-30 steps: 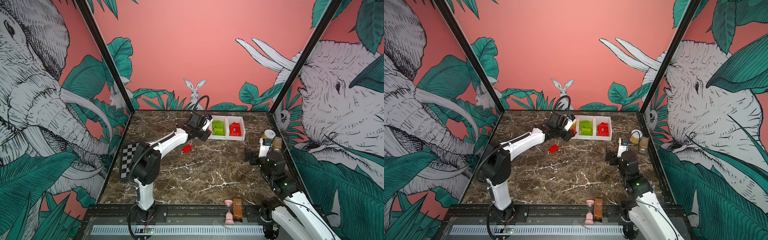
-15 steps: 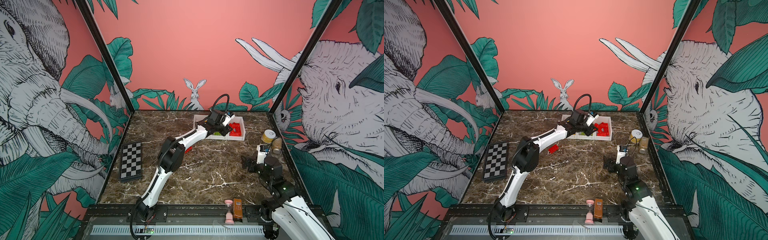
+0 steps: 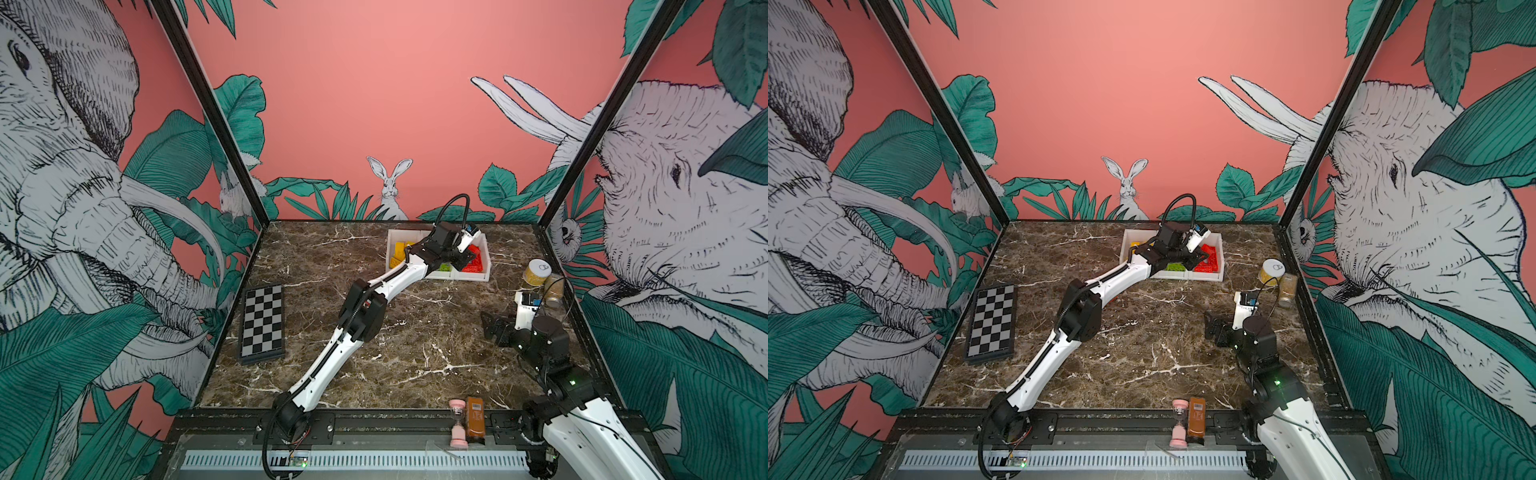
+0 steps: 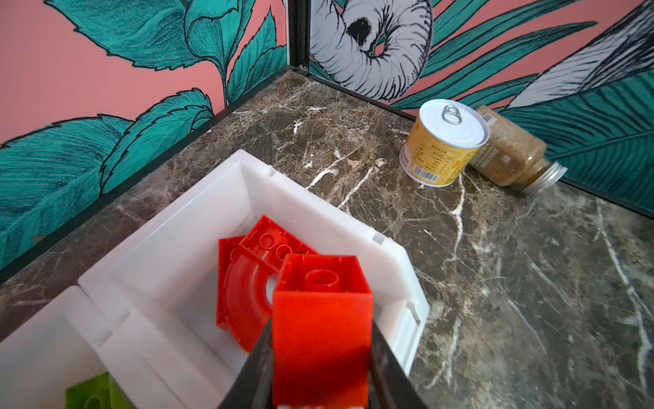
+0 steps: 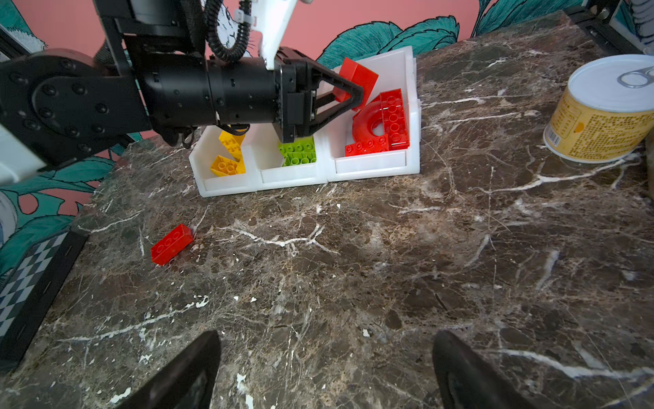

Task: Sort the legos into containers by color
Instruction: Place the lego in the container, then pick up the lego from the center of the table.

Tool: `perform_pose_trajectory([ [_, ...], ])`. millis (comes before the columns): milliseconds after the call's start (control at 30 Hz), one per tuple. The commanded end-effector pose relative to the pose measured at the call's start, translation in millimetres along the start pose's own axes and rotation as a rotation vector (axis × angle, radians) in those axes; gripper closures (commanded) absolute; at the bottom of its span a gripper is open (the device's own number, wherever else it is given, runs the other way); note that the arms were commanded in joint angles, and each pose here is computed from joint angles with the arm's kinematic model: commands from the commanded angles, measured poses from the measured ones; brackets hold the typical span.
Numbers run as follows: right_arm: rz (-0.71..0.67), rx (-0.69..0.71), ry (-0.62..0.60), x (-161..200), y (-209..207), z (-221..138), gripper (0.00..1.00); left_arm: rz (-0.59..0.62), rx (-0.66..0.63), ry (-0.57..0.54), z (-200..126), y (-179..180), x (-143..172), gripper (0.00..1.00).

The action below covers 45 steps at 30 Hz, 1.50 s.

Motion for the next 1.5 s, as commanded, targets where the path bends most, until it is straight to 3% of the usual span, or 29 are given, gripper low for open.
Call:
perform_pose_trajectory([
  [0, 0.015, -0.022, -0.016, -1.5, 1.8, 0.8, 0.08, 0.044, -0.019, 0.031, -5.3, -0.1, -5.0, 0.65],
  [67, 0.02, -0.027, -0.011, -1.1, 2.3, 2.6, 0.07, 0.049, -0.027, 0.041, -6.5, 0.7, -5.0, 0.39],
  [200, 0.015, -0.038, 0.001, -1.3, 4.5, 5.4, 0.07, 0.078, -0.065, 0.036, -14.4, 5.8, -15.8, 0.19],
  [433, -0.063, -0.02, -0.034, -12.2, 7.9, 1.1, 0.06, 0.152, -0.085, 0.044, -72.3, 8.8, -67.0, 0.1],
  [633, -0.098, 0.047, -0.106, -28.8, 7.9, 0.7, 0.02, 0.118, -0.139, 0.108, -162.8, 17.6, -81.7, 0.06],
  [867, -0.117, 0.007, -0.09, -27.6, 12.1, 13.7, 0.02, 0.001, -0.297, 0.366, -264.2, 24.9, -2.6, 0.05],
  [1000, -0.134, 0.013, -0.075, -23.9, 10.0, 16.9, 0.02, -0.097, -0.358, 0.477, -296.7, 21.1, 48.9, 0.04],
  [1167, -0.14, 0.008, -0.077, -23.6, 10.3, 14.5, 0.02, -0.173, -0.352, 0.571, -303.9, 17.4, 92.6, 0.04],
  [1467, -0.138, 0.011, -0.049, -20.0, 9.2, 14.4, 0.02, -0.195, -0.323, 0.669, -279.0, 14.7, 136.0, 0.07],
])
Point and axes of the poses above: each gripper's point midway between its finger pads, its own z axis out along the fingers, its own y axis along the line the jaws close on, x = y × z, the point moved 7 cm from there along -z, back along the fingers, and after that the axes turned 13 degrees about z, right-handed, at the moved point
